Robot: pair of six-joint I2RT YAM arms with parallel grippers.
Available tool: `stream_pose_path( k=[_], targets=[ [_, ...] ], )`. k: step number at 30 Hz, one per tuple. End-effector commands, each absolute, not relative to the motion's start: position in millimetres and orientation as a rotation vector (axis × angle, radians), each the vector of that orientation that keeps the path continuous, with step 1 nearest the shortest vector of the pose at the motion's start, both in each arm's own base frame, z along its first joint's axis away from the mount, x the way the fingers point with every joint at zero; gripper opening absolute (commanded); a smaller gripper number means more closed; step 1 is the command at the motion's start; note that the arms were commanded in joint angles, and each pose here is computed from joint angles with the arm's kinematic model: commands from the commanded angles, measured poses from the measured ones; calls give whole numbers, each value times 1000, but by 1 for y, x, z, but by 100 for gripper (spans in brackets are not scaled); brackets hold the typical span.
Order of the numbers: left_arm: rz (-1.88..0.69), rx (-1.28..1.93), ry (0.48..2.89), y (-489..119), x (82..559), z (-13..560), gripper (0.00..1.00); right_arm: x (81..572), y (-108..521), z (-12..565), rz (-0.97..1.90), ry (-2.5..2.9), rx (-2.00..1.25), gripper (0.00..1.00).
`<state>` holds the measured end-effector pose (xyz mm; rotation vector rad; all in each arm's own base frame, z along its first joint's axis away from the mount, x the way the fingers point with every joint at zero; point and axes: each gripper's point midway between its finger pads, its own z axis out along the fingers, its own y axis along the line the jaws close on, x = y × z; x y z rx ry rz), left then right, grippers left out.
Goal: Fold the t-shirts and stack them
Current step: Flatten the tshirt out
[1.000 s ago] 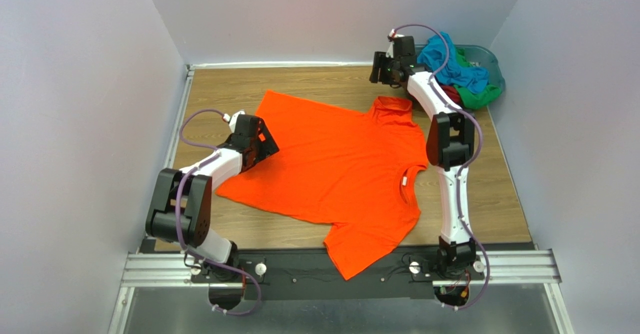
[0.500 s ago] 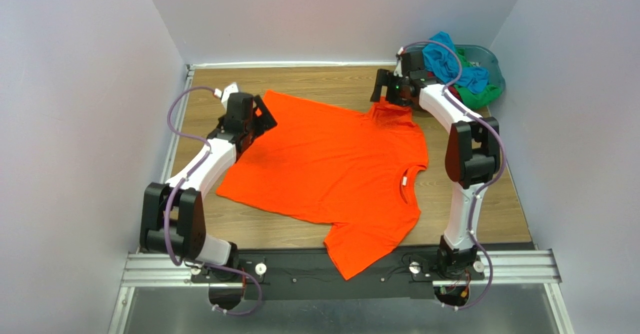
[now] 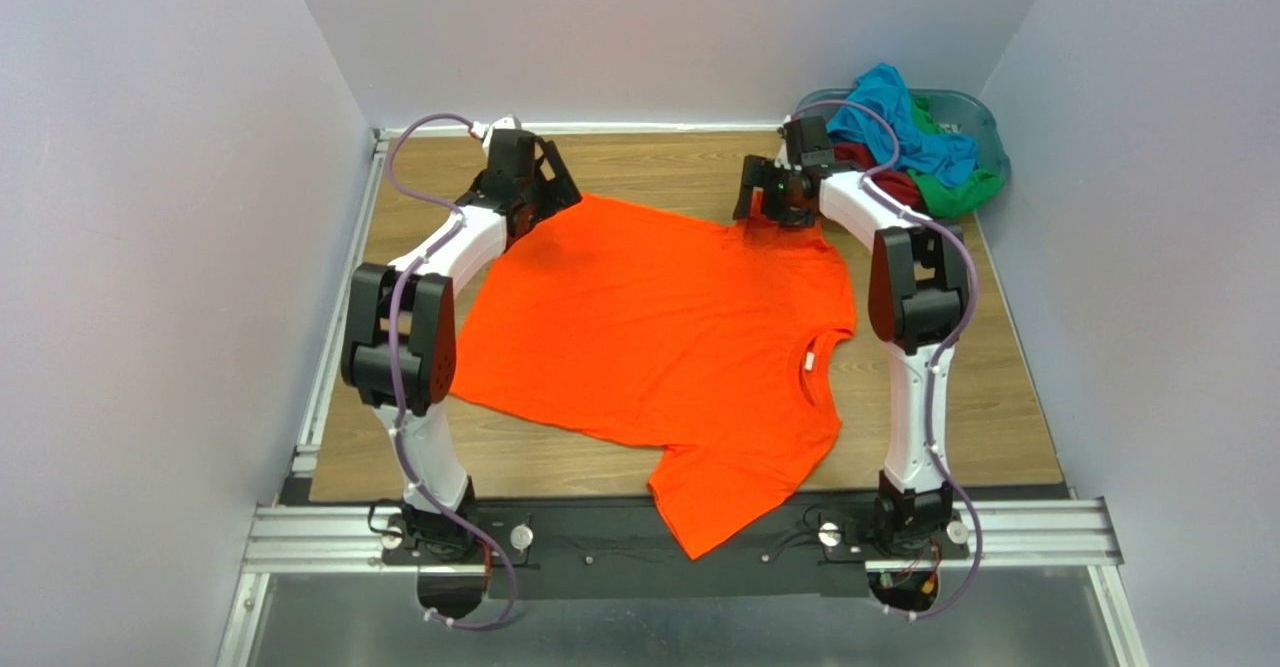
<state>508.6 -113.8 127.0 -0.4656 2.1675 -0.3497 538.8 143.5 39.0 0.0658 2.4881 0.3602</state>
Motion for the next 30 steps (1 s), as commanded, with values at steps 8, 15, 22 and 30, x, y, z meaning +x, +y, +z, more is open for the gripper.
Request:
stream_pose_path(
  k=[8, 15, 22, 30],
  targets=[
    [-344, -422, 2252, -119, 520, 85, 98, 576, 156, 3, 399, 2493, 114, 100],
    [-274, -491, 2308, -95, 506, 53, 98, 648, 177, 46, 521, 2291, 248, 100],
    [-234, -541, 2343, -72, 487, 35, 98, 688, 200, 120, 717, 2012, 256, 100],
    [-213, -546, 2333, -61, 480, 40, 98, 687, 211, 164, 799, 1914, 192, 100]
  ],
)
